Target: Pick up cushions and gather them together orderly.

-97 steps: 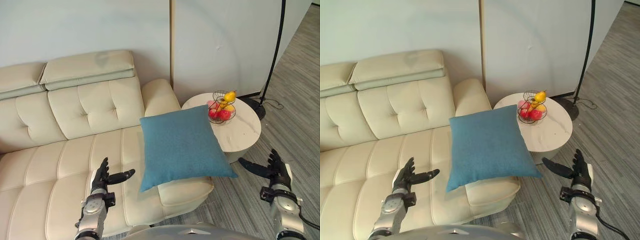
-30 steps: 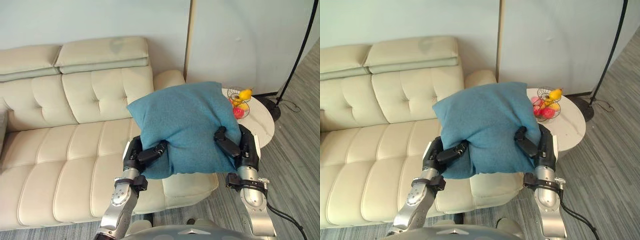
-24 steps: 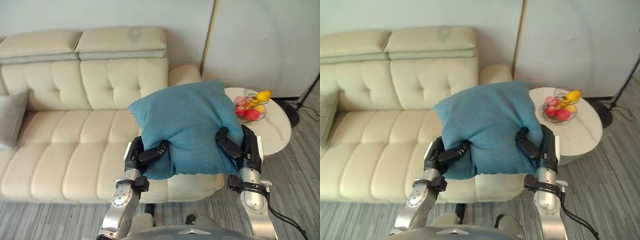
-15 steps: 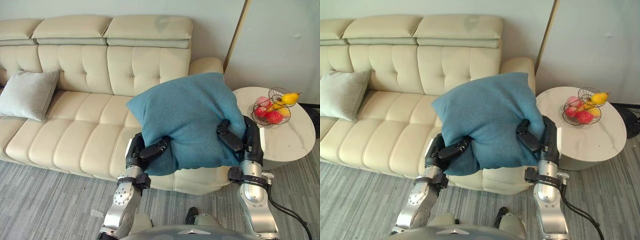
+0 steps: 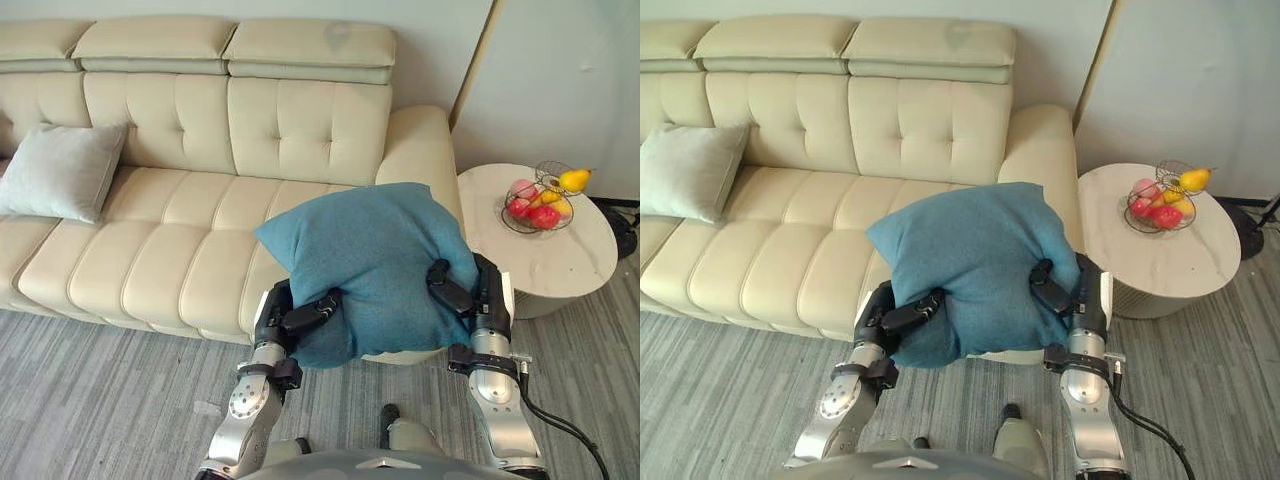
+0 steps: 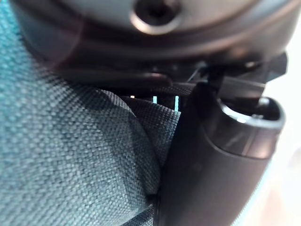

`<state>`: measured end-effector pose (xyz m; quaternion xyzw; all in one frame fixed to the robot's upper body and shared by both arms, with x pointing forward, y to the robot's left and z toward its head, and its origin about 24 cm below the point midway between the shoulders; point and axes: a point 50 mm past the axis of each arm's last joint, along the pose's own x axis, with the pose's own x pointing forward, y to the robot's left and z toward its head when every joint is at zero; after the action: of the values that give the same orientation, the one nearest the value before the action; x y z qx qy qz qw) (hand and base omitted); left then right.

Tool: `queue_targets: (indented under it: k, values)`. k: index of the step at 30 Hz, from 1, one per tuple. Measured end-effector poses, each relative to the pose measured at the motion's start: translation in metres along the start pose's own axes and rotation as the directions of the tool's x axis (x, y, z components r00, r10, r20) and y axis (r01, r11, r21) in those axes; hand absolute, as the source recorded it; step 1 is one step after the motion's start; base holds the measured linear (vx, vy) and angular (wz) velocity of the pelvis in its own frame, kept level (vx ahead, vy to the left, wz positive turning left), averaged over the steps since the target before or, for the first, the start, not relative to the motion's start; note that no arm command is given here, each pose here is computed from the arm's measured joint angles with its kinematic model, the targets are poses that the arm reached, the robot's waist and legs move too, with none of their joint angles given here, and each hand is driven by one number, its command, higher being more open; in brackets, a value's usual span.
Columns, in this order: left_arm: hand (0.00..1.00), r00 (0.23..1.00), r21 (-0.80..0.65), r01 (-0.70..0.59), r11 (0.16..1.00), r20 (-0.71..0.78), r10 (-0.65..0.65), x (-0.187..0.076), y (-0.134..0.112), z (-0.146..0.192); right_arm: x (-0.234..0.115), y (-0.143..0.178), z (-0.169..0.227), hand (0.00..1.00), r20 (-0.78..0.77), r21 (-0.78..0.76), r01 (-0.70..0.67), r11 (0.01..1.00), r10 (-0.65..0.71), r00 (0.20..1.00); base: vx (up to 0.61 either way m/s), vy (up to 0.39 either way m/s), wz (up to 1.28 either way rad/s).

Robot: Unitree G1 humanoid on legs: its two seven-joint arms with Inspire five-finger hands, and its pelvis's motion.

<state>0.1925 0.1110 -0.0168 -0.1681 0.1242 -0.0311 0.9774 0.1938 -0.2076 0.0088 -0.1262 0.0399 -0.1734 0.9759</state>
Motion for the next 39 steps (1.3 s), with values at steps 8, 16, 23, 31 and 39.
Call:
queue_targets:
  k: [8, 16, 23, 31, 39]
  values:
    - [0.00, 1.000, -0.027, 0.007, 1.000, 0.011, -0.006, 0.000, -0.005, 0.001, -0.001, -0.008, 0.014, 0.00, 0.058, 0.019, 0.014, 1.000, -0.015, 0.998, 0.05, 0.030, 0.72]
    - [0.00, 1.000, -0.019, -0.003, 1.000, 0.016, 0.003, 0.000, -0.002, 0.003, 0.003, -0.001, 0.015, 0.00, 0.053, 0.036, 0.009, 0.999, -0.011, 0.999, 0.06, 0.216, 0.16]
    - [0.00, 1.000, 0.002, -0.006, 1.000, 0.019, 0.006, -0.001, 0.003, 0.005, 0.008, 0.006, 0.019, 0.00, 0.071, 0.023, -0.008, 1.000, 0.006, 0.997, 0.09, 0.268, -0.57]
    - [0.00, 1.000, 0.004, -0.017, 1.000, -0.003, 0.017, -0.004, 0.005, 0.001, 0.009, 0.009, 0.012, 0.00, 0.045, 0.002, -0.030, 1.000, 0.030, 0.999, 0.14, 0.018, -0.29]
    - [0.00, 0.999, -0.012, 0.010, 1.000, -0.040, -0.011, -0.010, 0.002, -0.009, -0.009, -0.005, 0.008, 0.00, 0.022, -0.004, -0.004, 1.000, 0.004, 1.000, 0.25, -0.010, -0.14]
